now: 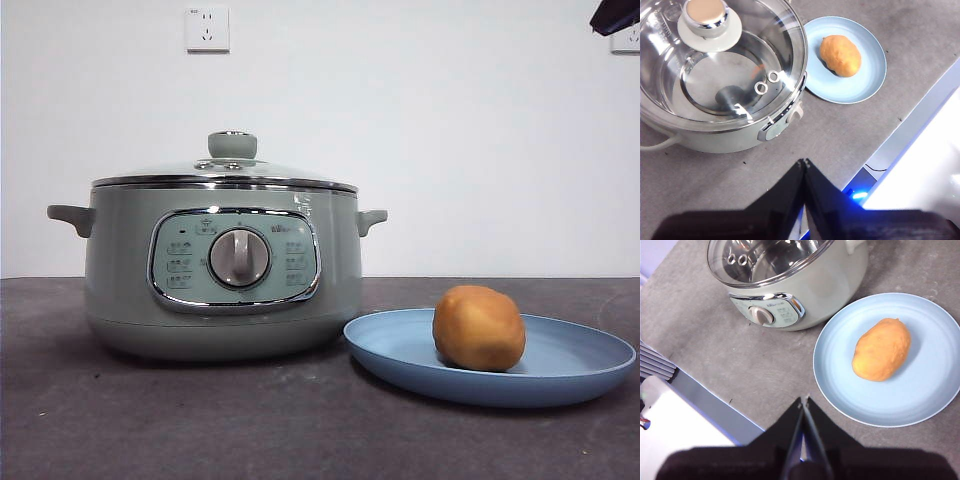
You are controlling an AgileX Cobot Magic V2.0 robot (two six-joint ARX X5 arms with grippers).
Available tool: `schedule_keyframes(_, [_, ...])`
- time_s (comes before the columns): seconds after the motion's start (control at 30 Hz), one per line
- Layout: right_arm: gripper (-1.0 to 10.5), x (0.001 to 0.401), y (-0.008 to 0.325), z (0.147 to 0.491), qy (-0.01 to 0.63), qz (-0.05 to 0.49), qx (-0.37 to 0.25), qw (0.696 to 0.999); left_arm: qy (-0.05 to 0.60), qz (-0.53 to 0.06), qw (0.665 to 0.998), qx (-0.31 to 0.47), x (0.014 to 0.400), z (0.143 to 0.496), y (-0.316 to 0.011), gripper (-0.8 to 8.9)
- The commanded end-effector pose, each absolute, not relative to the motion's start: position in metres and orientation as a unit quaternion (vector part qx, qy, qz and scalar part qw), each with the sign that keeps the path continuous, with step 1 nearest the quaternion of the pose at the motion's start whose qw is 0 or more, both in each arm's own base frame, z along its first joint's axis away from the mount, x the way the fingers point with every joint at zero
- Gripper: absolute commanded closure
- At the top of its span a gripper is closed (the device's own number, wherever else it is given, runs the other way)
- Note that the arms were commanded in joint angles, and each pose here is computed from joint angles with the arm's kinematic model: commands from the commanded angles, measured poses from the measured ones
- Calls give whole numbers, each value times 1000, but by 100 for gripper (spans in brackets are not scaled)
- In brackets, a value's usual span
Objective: Take the potato out from the steamer,put the potato on the plate,close the lid
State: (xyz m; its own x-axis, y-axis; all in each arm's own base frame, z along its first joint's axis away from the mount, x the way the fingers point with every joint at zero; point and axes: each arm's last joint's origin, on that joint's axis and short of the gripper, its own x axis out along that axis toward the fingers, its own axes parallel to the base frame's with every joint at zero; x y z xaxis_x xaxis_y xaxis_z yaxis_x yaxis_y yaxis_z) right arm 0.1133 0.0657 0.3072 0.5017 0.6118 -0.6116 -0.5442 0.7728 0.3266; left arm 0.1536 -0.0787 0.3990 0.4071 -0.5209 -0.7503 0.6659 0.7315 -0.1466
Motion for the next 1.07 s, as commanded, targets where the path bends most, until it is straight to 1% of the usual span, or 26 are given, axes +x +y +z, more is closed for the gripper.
schedule_keyframes(0.03, [946,113,66,309,368,332,49,867,394,-350,843,103,154,402,-79,817])
schedule_keyframes(0.1, [947,113,66,309,368,333,49,867,356,-342,862,115,155,408,-76,817])
schedule_keyframes(0.2, [946,113,66,309,368,333,49,867,234,-332,905,129,155,428,-68,817])
schedule_keyframes(0.27, [946,113,66,309,368,333,49,867,141,-310,932,126,151,441,-59,817])
schedule_keyframes(0.33, [947,113,66,309,368,333,49,867,69,-292,946,121,145,447,-50,817])
schedule_keyframes(0.37, [946,113,66,309,368,333,49,867,27,-280,952,121,140,448,-45,817])
schedule_keyframes(0.47, [946,113,66,309,368,333,49,867,-45,-237,962,125,128,436,-31,817])
schedule_keyframes(0.57, [946,113,66,309,368,333,49,867,-90,-191,968,132,117,411,-20,817])
schedule_keyframes(0.67, [946,113,66,309,368,333,49,867,-105,-149,974,136,107,383,-12,817])
schedule_keyframes(0.8, [946,113,66,309,368,333,49,867,-91,-90,984,124,100,340,-5,817])
schedule_keyframes(1.0, [946,113,66,309,368,333,49,867,-51,-63,993,87,95,275,-1,817])
schedule_keyframes(1.07, [946,113,66,309,368,333,49,867,-40,-62,994,76,96,256,-1,817])
